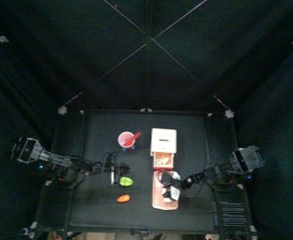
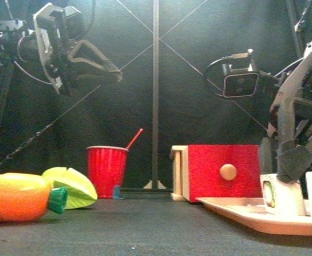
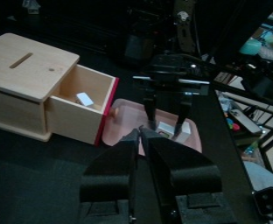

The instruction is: Grab sushi piece from plate

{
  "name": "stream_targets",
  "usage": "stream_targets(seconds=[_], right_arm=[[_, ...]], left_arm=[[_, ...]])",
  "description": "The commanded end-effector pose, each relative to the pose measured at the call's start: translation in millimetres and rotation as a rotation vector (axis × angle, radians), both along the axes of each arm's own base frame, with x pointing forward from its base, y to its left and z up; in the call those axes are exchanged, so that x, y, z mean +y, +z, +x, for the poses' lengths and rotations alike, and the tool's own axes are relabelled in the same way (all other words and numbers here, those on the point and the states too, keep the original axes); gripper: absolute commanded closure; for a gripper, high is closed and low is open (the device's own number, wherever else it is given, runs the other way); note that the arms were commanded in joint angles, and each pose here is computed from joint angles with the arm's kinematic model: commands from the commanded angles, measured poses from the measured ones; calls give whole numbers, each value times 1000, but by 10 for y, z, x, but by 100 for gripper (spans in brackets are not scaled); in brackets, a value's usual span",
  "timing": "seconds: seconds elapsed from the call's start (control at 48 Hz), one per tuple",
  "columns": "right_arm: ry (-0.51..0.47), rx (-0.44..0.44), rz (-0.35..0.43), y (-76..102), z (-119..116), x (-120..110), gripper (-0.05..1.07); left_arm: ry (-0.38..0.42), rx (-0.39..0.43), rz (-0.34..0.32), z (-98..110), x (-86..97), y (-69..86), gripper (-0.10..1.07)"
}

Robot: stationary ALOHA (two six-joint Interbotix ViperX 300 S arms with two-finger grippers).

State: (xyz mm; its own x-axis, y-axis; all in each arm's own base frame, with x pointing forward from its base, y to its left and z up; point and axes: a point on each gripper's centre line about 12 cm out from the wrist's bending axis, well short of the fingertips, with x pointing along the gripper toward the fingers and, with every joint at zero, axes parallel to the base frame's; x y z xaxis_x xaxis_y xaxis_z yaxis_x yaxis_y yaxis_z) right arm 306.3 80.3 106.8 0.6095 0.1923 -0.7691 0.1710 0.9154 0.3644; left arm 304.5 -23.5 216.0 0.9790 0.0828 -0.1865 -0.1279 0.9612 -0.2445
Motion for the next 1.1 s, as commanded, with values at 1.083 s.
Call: stream_targets(seconds=[1.083], right_arm=[[-20, -81, 12, 255, 47, -68, 41]], left_arm=[[2, -39, -1, 28, -1, 111, 42]])
